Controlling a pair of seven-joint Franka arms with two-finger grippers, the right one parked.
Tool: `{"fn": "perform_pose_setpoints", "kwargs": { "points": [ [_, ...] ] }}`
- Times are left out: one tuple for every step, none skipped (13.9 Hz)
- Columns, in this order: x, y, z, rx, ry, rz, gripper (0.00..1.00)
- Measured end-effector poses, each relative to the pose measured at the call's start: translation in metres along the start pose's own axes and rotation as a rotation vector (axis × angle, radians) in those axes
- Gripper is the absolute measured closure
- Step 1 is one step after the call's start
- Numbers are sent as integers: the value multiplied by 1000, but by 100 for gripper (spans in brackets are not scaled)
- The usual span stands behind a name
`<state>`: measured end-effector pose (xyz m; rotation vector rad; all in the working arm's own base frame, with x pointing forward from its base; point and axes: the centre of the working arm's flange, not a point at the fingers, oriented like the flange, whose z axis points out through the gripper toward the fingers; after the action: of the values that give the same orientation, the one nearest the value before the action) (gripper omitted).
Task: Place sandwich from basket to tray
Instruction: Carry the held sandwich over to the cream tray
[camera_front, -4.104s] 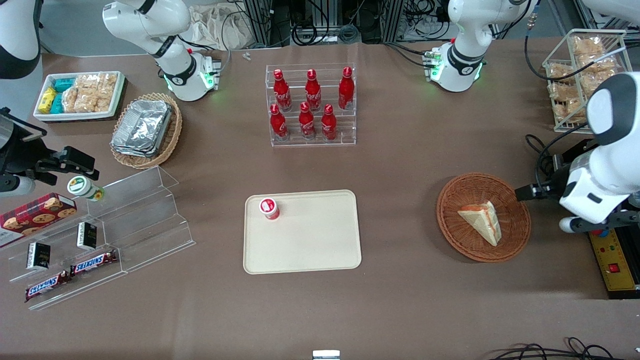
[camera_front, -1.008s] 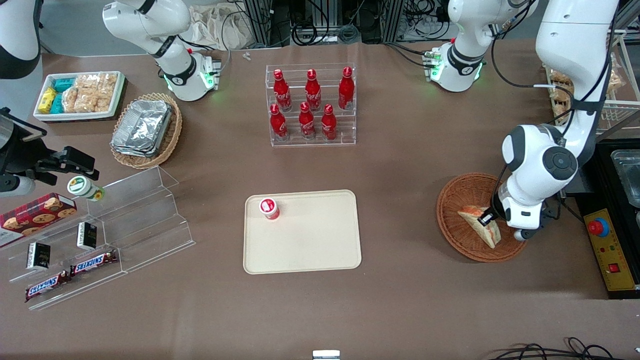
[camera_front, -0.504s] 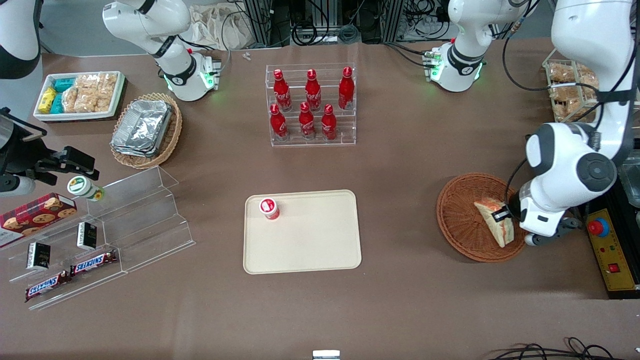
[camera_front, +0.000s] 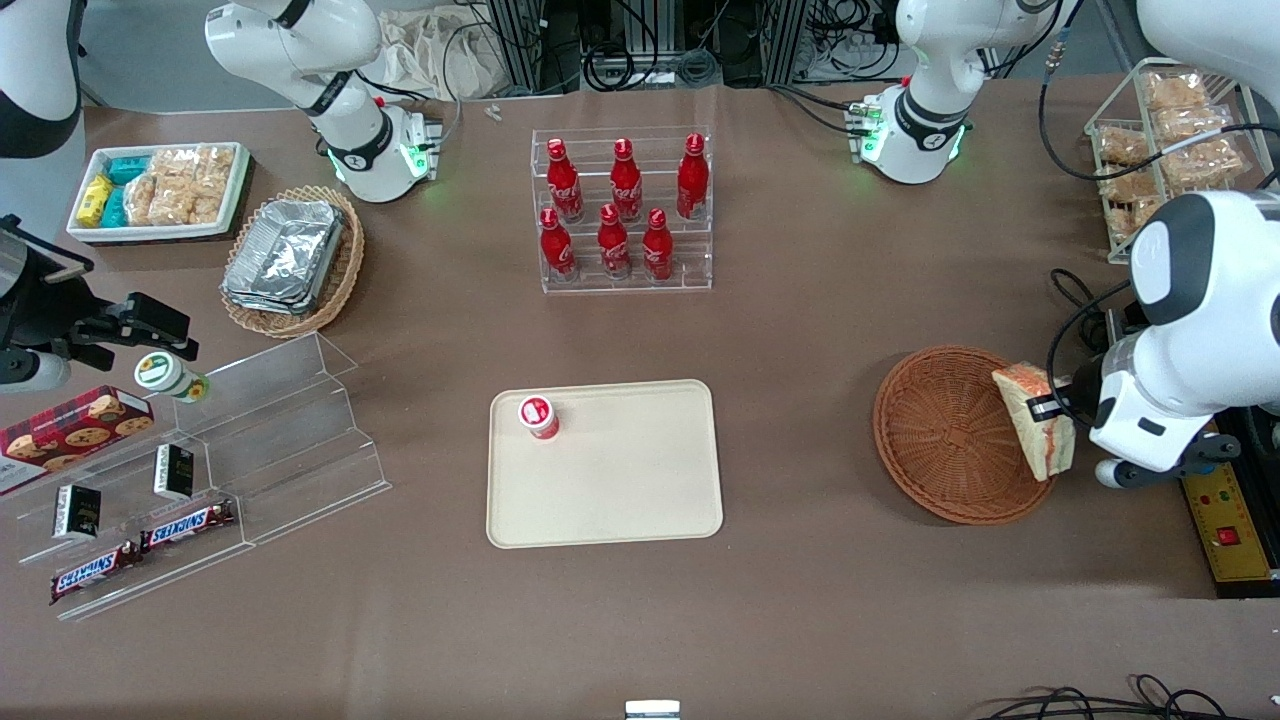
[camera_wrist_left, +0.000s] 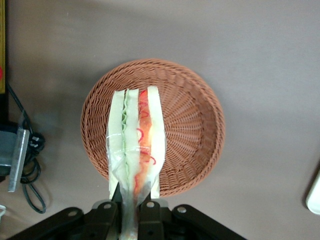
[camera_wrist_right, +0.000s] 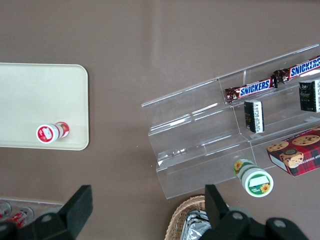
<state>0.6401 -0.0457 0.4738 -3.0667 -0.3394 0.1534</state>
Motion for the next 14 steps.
{"fn": "perform_pose_setpoints", "kwargs": {
  "points": [
    [-3,11,-12,-1,9,21,85],
    [-8,25,-22,-2,19,44,86],
    [-15,43,-31,-4,29,73,86],
    [-23,66,-37,-5,38,110,86],
    [-33,89,-40,-5,46,141,86],
    [-43,112,-41,-5,50,157,86],
    [-53,133,-39,-3,50,159,86],
    [-61,154,-35,-4,48,157,86],
    [-67,177,-28,-7,47,156,86],
    [-72,200,-18,-9,41,160,86],
    [-76,225,-3,-14,38,172,86],
    [-77,247,12,-27,41,184,86],
    [-77,267,29,-43,47,188,86],
    [-76,284,47,-63,55,189,86]
  ]
}}
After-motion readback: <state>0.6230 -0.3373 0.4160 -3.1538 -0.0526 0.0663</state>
